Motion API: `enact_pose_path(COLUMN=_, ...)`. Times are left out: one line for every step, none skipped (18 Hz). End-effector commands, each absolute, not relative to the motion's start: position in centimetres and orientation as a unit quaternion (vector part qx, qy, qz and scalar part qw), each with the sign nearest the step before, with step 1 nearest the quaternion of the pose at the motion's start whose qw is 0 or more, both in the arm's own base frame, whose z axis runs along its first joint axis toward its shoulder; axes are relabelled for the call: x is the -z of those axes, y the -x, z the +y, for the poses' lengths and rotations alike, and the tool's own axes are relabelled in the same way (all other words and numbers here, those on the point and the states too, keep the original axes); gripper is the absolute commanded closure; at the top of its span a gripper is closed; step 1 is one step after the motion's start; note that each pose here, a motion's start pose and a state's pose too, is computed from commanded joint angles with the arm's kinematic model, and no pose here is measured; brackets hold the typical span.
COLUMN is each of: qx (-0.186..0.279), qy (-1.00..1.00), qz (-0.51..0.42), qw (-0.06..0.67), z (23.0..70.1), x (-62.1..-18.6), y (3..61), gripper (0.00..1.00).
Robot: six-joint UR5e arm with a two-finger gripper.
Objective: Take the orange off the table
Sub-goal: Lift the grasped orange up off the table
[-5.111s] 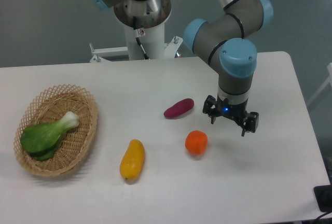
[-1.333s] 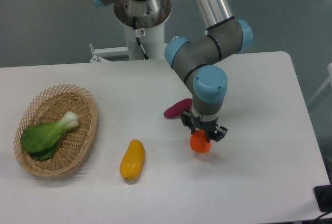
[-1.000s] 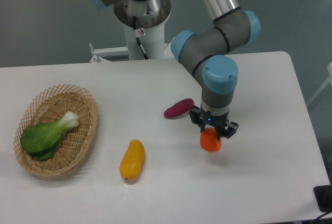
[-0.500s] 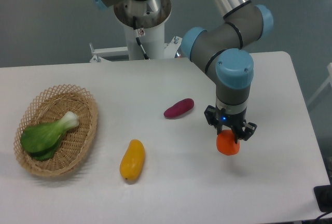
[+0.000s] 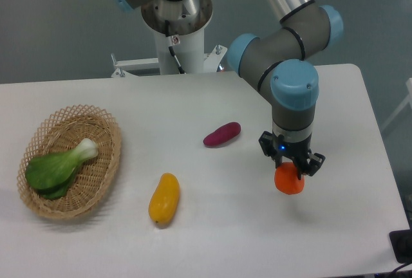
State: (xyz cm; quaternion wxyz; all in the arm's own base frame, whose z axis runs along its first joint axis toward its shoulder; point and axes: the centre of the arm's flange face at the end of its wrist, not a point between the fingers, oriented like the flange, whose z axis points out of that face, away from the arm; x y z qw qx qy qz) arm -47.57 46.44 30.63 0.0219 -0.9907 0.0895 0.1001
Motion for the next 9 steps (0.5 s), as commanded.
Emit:
enact_pose_path(qx=-0.099, qy=0.991, qz=0.089, qw=0.022, z=46.42, x=-30.56, y=47.54, gripper=0.43)
enact_pose_path(qx=-0.1, qy=0.991, qz=0.089, qw=0.022, z=46.51, x=-30.63, y=47.5, gripper=0.43)
enact_pose_path(qx=-0.1, qy=0.991, qz=0.089, qw=0.021, z=46.42, x=-30.63, y=47.58, gripper=0.43)
enact_pose_path(qx=-0.1, qy=0.991, qz=0.089, qw=0.021, z=46.4, x=-30.56, y=47.55, gripper=0.43)
enact_pose_path(qx=-0.1, qy=0.991, qz=0.087, qw=0.02, z=46.39, x=-30.56, y=47.56, gripper=0.43)
enact_pose_path(qx=-0.1, qy=0.991, qz=0.086, qw=0.021, z=46.46, x=-30.56, y=47.49, gripper=0.43)
enact_pose_path(qx=-0.099, qy=0.991, qz=0.086, qw=0.019, z=46.41, x=-30.42, y=47.43, gripper=0.43)
enact_pose_path(qx=-0.098, qy=0.991, qz=0.086, qw=0.019, z=46.37, x=-30.27, y=47.37, gripper=0.43)
enact_pose_path(qx=-0.098, qy=0.991, qz=0.085, qw=0.019, z=46.37, x=-30.29, y=47.38, gripper=0.43)
